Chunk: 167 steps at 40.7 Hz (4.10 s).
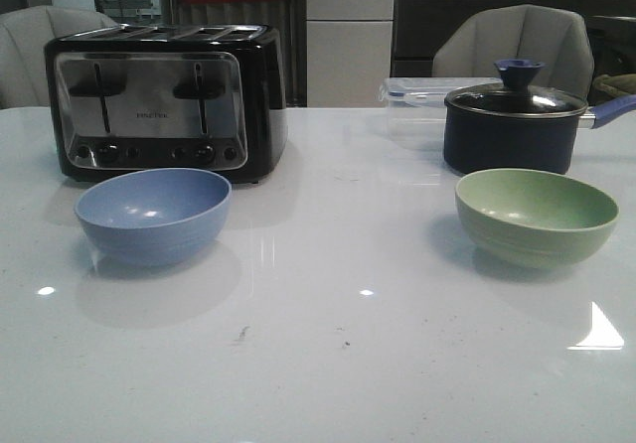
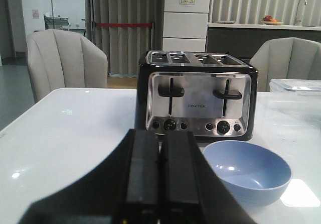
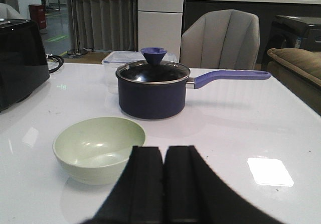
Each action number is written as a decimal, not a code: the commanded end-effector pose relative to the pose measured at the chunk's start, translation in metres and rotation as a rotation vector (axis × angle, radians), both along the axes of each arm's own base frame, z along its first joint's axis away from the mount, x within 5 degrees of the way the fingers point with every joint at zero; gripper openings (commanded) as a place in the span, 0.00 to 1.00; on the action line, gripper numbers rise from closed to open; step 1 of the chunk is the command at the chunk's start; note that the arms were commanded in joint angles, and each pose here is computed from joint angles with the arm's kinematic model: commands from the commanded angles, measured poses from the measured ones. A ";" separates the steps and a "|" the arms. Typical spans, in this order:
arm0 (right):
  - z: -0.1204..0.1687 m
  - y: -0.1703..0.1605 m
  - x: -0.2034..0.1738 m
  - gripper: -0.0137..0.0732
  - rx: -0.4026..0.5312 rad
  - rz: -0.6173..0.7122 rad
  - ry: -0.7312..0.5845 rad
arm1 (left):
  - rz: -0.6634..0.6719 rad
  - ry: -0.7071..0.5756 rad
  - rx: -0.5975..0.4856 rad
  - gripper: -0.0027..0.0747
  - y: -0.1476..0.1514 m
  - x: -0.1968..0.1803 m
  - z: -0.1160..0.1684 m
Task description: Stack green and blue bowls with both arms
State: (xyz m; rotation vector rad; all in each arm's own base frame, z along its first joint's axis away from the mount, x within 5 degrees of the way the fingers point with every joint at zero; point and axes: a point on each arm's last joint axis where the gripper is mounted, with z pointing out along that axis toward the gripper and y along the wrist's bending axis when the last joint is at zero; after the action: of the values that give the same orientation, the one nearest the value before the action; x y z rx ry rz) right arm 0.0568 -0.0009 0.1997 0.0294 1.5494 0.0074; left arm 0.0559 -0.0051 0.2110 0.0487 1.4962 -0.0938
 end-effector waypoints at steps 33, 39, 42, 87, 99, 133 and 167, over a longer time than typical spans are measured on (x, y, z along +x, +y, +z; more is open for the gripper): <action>0.030 0.000 -0.006 0.22 -0.011 -0.002 -0.205 | 0.002 -0.230 -0.021 0.15 0.001 -0.007 0.026; 0.065 0.000 -0.016 0.22 -0.012 -0.004 -0.272 | 0.002 -0.322 -0.029 0.15 0.002 -0.018 0.064; 0.084 0.000 -0.021 0.22 -0.013 -0.006 -0.283 | 0.002 -0.343 -0.031 0.15 0.002 -0.024 0.083; 0.101 -0.004 0.087 0.31 0.003 -0.025 0.717 | -0.009 0.457 0.033 0.19 -0.006 0.060 0.124; 0.085 -0.004 0.109 0.85 0.004 -0.024 0.812 | -0.009 0.463 0.041 0.70 -0.006 0.062 0.123; 0.051 0.004 0.281 0.84 0.171 0.036 1.030 | -0.009 0.459 0.041 0.69 -0.006 0.062 0.124; 0.022 0.004 0.328 0.24 0.122 0.070 1.146 | -0.009 0.459 0.041 0.69 -0.006 0.062 0.124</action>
State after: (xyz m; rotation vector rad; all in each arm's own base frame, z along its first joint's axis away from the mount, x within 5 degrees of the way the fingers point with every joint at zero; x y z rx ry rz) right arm 0.3827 0.0057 0.1897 0.1143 2.7980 0.1804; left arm 0.1141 -0.0111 0.3192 0.0796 2.0557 -0.0753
